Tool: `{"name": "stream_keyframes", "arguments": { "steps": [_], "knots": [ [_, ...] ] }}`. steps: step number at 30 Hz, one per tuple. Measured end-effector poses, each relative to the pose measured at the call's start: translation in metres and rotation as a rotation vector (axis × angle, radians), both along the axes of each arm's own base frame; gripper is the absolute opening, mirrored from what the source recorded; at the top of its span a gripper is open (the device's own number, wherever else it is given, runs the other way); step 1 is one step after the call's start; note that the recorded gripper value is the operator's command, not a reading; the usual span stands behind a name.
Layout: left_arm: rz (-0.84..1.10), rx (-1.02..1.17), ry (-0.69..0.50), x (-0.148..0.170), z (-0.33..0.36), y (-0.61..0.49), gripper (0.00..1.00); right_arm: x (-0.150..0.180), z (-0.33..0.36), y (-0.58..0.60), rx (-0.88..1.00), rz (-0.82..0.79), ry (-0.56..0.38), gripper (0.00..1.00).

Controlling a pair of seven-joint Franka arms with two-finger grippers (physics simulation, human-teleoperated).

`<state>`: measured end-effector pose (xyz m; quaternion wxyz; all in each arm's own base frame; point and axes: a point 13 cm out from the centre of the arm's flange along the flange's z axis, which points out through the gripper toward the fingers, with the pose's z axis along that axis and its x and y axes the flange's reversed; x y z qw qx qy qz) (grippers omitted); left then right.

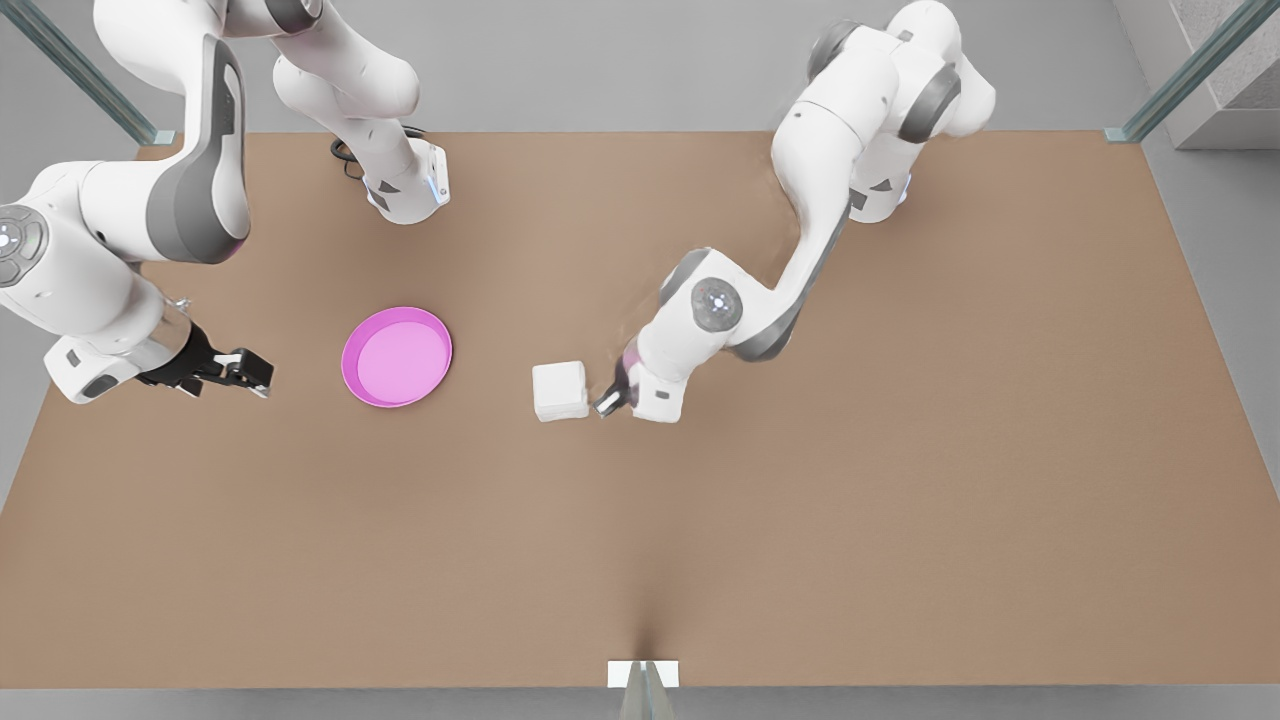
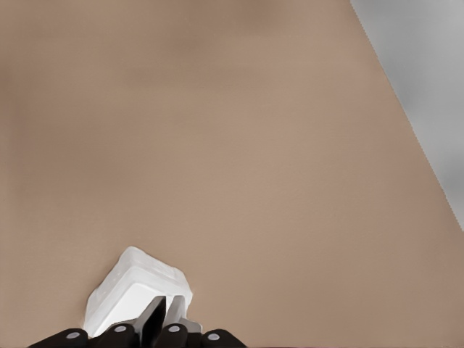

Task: Pack egg into the box and close the box lid

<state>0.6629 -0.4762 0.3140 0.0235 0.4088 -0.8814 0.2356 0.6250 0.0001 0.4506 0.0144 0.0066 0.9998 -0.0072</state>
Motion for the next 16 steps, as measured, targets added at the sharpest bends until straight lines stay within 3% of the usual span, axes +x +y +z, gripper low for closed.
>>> {"name": "stream_keyframes", "arguments": {
  "steps": [1,2,5,9,16],
  "knots": [
    [0.066,0.073,-0.020,0.059,0.031,0.123,1.00,0.000,0.000,0.000,0.000,0.000,0.000,1.00],
    [0.051,0.165,-0.038,0.072,0.060,0.198,1.00,0.000,0.000,0.001,0.000,0.002,0.000,1.00],
    [-0.109,0.370,-0.103,0.015,0.191,0.295,1.00,0.000,0.001,0.001,-0.001,0.003,-0.001,1.00],
    [-0.328,0.494,0.008,-0.073,0.209,0.365,1.00,-0.001,0.000,0.000,-0.003,0.003,0.001,1.00],
    [-0.658,0.524,0.080,-0.111,0.194,0.395,1.00,-0.001,0.000,-0.011,-0.010,-0.009,0.003,1.00]
  ]
}}
